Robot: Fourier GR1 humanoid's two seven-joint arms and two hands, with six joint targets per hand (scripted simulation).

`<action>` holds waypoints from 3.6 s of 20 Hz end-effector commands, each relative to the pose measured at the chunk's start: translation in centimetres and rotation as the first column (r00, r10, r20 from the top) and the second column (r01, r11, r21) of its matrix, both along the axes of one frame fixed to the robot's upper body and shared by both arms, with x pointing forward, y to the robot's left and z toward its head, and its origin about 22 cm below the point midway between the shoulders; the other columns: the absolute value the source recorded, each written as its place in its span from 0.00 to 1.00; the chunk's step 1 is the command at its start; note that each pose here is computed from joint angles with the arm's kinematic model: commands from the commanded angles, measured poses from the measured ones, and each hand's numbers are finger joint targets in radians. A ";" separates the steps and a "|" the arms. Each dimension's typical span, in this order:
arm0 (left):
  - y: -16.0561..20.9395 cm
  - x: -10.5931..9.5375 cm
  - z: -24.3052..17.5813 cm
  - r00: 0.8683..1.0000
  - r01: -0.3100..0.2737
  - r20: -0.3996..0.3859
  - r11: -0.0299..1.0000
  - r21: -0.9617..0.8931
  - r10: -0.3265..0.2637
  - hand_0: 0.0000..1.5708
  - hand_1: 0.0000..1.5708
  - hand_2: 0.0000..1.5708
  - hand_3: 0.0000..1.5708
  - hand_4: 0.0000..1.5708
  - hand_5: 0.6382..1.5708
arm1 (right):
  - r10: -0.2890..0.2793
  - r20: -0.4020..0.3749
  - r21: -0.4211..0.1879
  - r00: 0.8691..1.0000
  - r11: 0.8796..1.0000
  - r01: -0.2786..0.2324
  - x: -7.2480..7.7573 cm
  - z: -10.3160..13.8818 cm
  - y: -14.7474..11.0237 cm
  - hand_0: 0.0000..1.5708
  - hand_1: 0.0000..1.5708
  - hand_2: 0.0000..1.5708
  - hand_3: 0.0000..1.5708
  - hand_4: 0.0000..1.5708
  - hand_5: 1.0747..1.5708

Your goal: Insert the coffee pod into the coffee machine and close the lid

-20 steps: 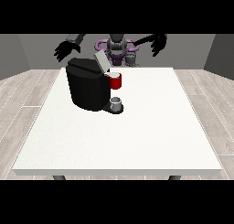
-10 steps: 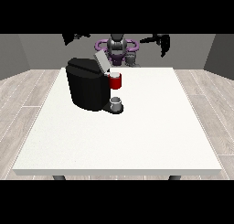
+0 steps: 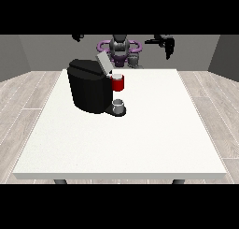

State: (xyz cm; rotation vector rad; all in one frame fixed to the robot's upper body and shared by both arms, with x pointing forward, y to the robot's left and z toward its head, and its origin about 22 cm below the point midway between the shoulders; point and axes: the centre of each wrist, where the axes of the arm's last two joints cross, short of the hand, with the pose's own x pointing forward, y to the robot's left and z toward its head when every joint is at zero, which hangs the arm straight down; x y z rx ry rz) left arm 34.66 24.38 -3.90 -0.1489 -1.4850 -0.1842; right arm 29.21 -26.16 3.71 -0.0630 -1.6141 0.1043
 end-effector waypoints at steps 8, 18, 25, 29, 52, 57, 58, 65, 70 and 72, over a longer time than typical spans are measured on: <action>1.1 -1.9 2.6 0.997 -0.034 0.071 0.999 -0.028 0.036 0.00 0.00 0.00 0.00 0.00 1.00 | 0.103 0.040 -0.012 0.994 0.995 -0.103 1.6 0.0 2.3 0.00 0.00 0.00 0.00 0.00 1.00; 2.0 -2.8 5.6 0.986 -0.040 0.158 0.999 -0.031 0.044 0.00 0.00 0.00 0.00 0.00 1.00 | 0.088 0.062 0.008 0.994 0.996 -0.089 5.8 1.7 2.4 0.00 0.00 0.00 0.00 0.00 1.00; 2.9 -4.9 5.5 0.989 -0.059 0.137 0.998 -0.013 0.060 0.00 0.00 0.00 0.00 0.00 1.00 | 0.103 0.038 -0.015 0.994 0.995 -0.102 6.9 1.4 2.8 0.00 0.00 0.00 0.00 0.00 1.00; 2.6 -5.6 4.1 0.984 -0.097 0.151 0.995 -0.023 0.100 0.00 0.00 0.00 0.00 0.00 1.00 | 0.135 0.056 -0.046 0.989 0.990 -0.133 7.6 2.7 4.4 0.00 0.00 0.00 0.00 0.00 1.00; 4.5 -3.7 6.4 0.973 -0.139 0.188 0.990 -0.003 0.138 0.00 0.00 0.00 0.00 0.10 1.00 | 0.235 0.105 -0.106 0.966 0.969 -0.224 10.7 5.4 7.4 0.00 0.00 0.00 0.00 0.07 1.00; 3.4 -4.6 4.8 0.977 -0.139 0.163 0.990 -0.013 0.139 0.00 0.00 0.00 0.00 0.08 1.00 | 0.267 0.122 -0.173 0.956 0.954 -0.244 11.3 7.2 8.7 0.00 0.00 0.00 0.00 0.04 1.00; 3.2 -4.2 5.3 0.981 -0.102 0.167 0.995 -0.011 0.102 0.00 0.00 0.00 0.00 0.09 1.00 | 0.263 0.110 -0.190 0.958 0.952 -0.240 11.4 7.9 11.2 0.00 0.00 0.00 0.00 0.14 1.00; 3.9 -3.4 7.6 0.963 -0.076 0.258 0.997 0.008 0.072 0.00 0.00 0.00 0.00 0.08 1.00 | 0.276 0.161 -0.223 0.948 0.945 -0.237 11.7 7.3 11.1 0.00 0.00 0.00 0.00 0.09 1.00; 1.1 -4.0 7.1 0.965 -0.069 0.252 0.997 -0.039 0.077 0.00 0.00 0.00 0.00 0.11 1.00 | 0.305 0.182 -0.184 0.935 0.944 -0.272 11.3 6.8 12.2 0.00 0.00 0.00 0.00 0.02 1.00; 1.8 -4.3 6.3 0.959 -0.053 0.275 0.997 -0.047 0.064 0.00 0.00 0.00 0.00 0.13 1.00 | 0.353 0.205 -0.172 0.913 0.931 -0.322 11.1 7.2 13.0 0.00 0.00 0.00 0.00 0.08 1.00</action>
